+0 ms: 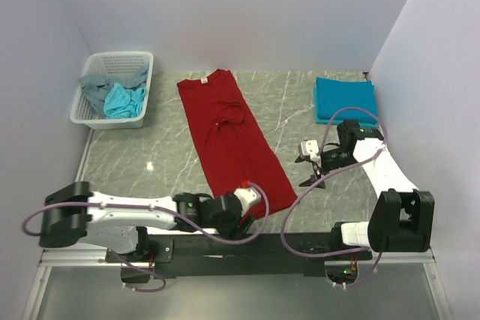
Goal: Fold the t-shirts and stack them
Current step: Fold the tshirt
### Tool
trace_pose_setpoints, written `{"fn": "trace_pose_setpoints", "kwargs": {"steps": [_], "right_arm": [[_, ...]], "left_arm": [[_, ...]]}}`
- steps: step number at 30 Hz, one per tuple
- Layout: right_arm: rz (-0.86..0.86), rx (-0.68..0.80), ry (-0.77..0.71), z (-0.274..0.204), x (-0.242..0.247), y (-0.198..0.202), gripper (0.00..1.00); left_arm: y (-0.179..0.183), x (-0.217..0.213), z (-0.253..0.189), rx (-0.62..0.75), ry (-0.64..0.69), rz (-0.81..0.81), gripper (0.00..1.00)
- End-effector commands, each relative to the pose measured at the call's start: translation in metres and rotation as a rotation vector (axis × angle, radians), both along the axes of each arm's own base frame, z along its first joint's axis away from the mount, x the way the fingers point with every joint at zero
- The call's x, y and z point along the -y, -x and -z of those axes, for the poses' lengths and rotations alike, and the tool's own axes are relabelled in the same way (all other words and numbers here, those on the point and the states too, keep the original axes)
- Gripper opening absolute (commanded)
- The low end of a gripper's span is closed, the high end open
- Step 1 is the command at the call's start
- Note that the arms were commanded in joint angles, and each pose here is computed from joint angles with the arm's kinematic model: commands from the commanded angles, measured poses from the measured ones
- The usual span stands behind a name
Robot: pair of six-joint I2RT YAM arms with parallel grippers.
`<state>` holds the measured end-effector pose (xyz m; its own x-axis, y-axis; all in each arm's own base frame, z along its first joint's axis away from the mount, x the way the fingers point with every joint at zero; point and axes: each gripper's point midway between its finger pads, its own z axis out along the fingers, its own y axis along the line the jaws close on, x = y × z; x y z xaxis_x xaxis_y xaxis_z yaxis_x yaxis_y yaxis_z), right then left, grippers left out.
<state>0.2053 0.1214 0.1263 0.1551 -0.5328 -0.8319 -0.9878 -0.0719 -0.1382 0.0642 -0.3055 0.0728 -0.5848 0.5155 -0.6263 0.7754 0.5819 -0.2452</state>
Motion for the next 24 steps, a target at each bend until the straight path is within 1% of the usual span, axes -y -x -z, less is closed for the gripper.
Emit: {"fn": "trace_pose_setpoints", "kwargs": {"steps": [1,3,5,9,11,12,16,18,21,24], "right_arm": [[-0.030,-0.028,-0.009,0.005,-0.002,0.006,0.82],[-0.028,-0.045,0.037,0.014,0.000,0.003,0.78],[-0.050,-0.083,0.066,0.023,-0.005,0.011,0.76],[-0.038,-0.055,0.101,0.034,-0.006,0.008,0.76],[-0.033,-0.058,0.113,0.037,-0.007,0.010,0.76],[-0.045,-0.052,0.116,0.038,-0.009,0.010,0.76],[-0.044,-0.068,0.118,0.039,-0.012,0.011,0.76],[-0.043,-0.073,0.115,0.039,-0.012,0.011,0.75],[-0.048,-0.082,0.116,0.040,-0.012,0.012,0.75],[-0.050,-0.080,0.118,0.041,-0.013,0.013,0.75]], "left_arm": [[-0.006,-0.001,0.018,0.033,-0.100,-0.127,0.71],[-0.009,-0.001,0.023,0.047,-0.138,-0.152,0.68],[-0.015,0.000,0.027,0.061,-0.161,-0.183,0.68],[-0.012,0.000,0.039,0.052,-0.191,-0.168,0.67],[-0.013,-0.002,0.044,0.056,-0.217,-0.167,0.63],[-0.015,-0.002,0.042,0.075,-0.219,-0.175,0.60],[-0.020,0.009,0.012,0.124,-0.142,-0.164,0.59],[-0.020,0.005,0.008,0.141,-0.164,-0.146,0.59],[-0.022,0.006,0.001,0.161,-0.162,-0.147,0.59],[-0.021,0.002,0.010,0.155,-0.183,-0.134,0.59]]}}
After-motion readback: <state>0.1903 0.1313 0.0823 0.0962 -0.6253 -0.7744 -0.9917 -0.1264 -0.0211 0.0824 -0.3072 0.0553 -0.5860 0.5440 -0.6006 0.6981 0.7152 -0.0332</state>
